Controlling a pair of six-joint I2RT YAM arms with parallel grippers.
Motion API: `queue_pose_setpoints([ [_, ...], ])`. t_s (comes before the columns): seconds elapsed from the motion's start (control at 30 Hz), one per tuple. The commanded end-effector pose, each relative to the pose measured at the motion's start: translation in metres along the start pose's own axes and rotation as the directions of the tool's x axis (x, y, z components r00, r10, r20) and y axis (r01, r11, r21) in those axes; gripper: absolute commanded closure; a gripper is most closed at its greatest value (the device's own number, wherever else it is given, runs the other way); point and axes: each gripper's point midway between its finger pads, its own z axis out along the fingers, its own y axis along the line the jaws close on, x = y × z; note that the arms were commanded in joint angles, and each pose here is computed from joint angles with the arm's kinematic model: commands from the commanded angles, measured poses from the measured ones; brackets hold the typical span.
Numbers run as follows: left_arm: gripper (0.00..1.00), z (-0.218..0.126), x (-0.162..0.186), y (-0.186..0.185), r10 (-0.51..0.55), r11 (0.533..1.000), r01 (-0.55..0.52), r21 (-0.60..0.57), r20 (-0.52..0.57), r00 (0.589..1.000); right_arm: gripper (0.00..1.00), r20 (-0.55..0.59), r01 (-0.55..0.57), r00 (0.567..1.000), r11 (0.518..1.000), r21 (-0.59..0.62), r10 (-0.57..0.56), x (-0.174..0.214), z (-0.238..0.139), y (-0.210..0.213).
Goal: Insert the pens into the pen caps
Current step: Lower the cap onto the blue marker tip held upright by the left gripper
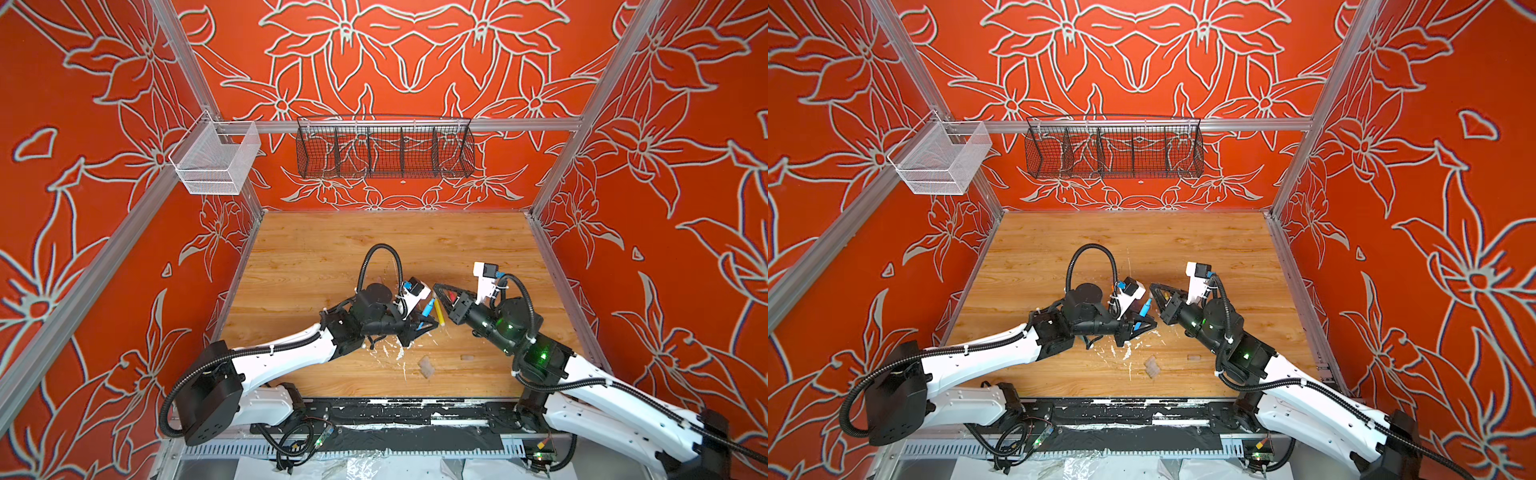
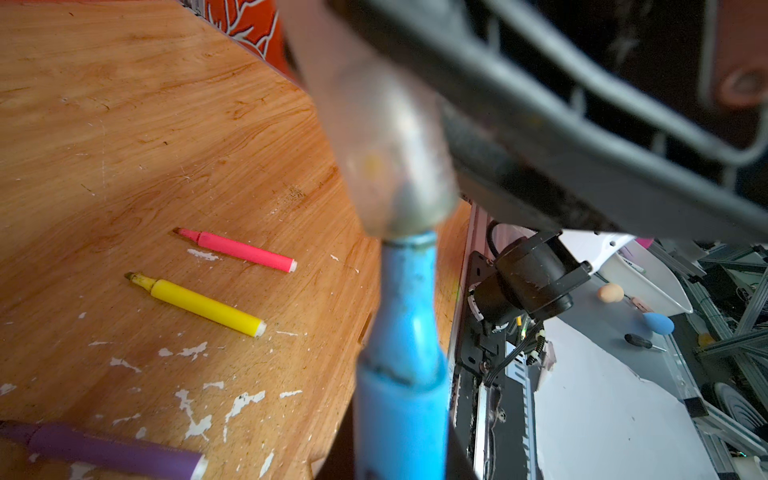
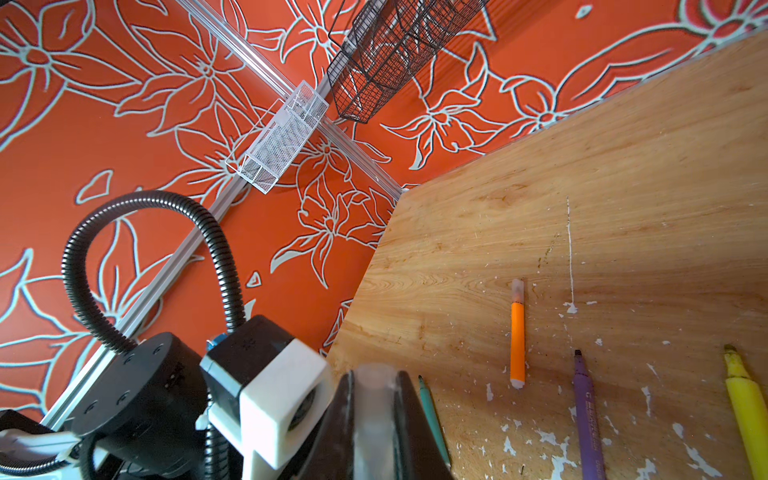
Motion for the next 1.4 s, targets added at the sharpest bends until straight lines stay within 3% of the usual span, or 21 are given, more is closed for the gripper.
queue_pose_setpoints([
  [0.0, 1.00, -0.008, -0.014, 0.001, -0.034, 0.999, 0.034, -0.001, 0.055, 0.998, 1.00, 0.005, -0.005, 1.000, 1.000, 0.013, 0.005, 0.009, 0.004, -0.003],
  [0.13, 1.00, -0.012, -0.017, 0.012, -0.100, 0.995, 0.098, 0.018, 0.088, 0.991, 1.00, -0.004, 0.006, 1.000, 1.000, 0.018, -0.006, 0.021, 0.011, 0.001],
  [0.33, 1.00, -0.017, -0.019, 0.011, -0.098, 0.995, 0.096, 0.023, 0.104, 0.990, 1.00, -0.028, 0.031, 0.999, 0.999, 0.038, -0.030, 0.041, 0.026, 0.006],
  [0.53, 1.00, -0.038, -0.027, 0.025, -0.141, 0.989, 0.145, -0.007, 0.201, 0.969, 1.00, -0.020, 0.033, 0.999, 0.999, 0.037, -0.032, 0.055, 0.027, 0.011],
  [0.77, 1.00, -0.058, -0.037, 0.017, -0.147, 0.989, 0.135, 0.060, 0.274, 0.951, 1.00, -0.078, 0.024, 0.997, 0.996, -0.085, -0.030, 0.082, 0.041, 0.040],
  [0.97, 1.00, -0.061, -0.035, 0.022, -0.114, 0.993, 0.113, 0.019, 0.280, 0.953, 1.00, -0.092, 0.047, 0.994, 0.994, -0.095, -0.056, 0.092, 0.047, 0.049],
  [1.07, 1.00, -0.062, -0.034, 0.021, -0.092, 0.996, 0.091, 0.016, 0.282, 0.955, 0.81, -0.074, 0.050, 0.996, 0.995, -0.083, -0.056, 0.089, 0.044, 0.046],
  [1.37, 1.00, -0.058, -0.026, 0.021, 0.000, 1.000, 0.002, -0.007, 0.259, 0.966, 0.63, 0.066, 0.092, 0.994, 0.996, 0.001, -0.092, 0.047, 0.005, 0.024],
])
